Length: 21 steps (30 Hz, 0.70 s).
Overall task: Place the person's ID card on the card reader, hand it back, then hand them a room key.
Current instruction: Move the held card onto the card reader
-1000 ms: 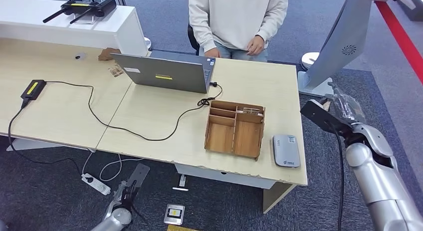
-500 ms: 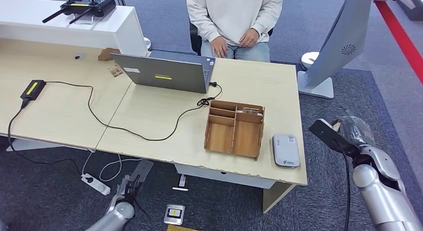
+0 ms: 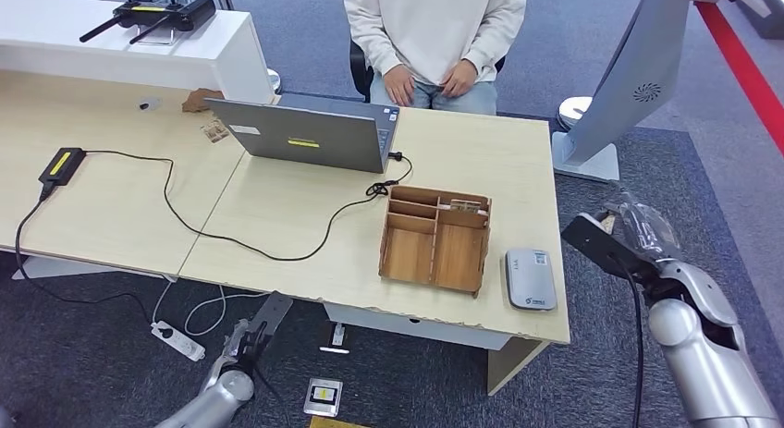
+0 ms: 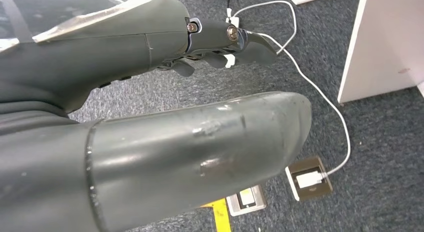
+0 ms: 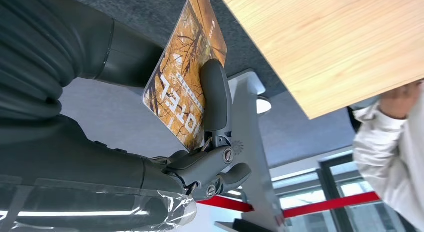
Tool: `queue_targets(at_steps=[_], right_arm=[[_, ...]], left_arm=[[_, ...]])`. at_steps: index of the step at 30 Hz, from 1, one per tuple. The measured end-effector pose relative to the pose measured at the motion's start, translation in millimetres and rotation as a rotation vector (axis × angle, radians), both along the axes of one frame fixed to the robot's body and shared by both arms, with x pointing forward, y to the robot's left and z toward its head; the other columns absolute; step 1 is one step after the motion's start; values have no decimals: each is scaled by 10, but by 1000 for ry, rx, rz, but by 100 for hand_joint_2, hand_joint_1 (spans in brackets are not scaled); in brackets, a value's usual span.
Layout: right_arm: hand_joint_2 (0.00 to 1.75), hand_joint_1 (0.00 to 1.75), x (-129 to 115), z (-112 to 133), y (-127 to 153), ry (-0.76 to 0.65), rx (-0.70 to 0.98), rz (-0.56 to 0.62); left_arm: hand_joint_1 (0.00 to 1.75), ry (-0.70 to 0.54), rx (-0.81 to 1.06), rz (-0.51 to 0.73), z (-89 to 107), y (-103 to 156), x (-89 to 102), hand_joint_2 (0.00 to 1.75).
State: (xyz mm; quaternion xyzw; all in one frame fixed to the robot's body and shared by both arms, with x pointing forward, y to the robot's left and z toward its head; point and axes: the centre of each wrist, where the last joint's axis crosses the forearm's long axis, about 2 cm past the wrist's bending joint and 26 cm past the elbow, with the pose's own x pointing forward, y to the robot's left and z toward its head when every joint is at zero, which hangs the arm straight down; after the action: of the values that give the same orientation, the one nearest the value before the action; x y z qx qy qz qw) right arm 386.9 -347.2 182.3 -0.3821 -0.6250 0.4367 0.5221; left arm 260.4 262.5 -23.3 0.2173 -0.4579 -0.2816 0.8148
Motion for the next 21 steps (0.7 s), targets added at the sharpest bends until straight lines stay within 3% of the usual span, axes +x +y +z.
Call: queue_targets(at_steps=[12,21], right_arm=[[175,175,-125,8,173,-9,18,35],[175,175,-191,-143,146,10,5,10]], left_arm=[[0,11,5,-16,27,-61,63,0],[0,25,14,-12,12,-50,56,0]])
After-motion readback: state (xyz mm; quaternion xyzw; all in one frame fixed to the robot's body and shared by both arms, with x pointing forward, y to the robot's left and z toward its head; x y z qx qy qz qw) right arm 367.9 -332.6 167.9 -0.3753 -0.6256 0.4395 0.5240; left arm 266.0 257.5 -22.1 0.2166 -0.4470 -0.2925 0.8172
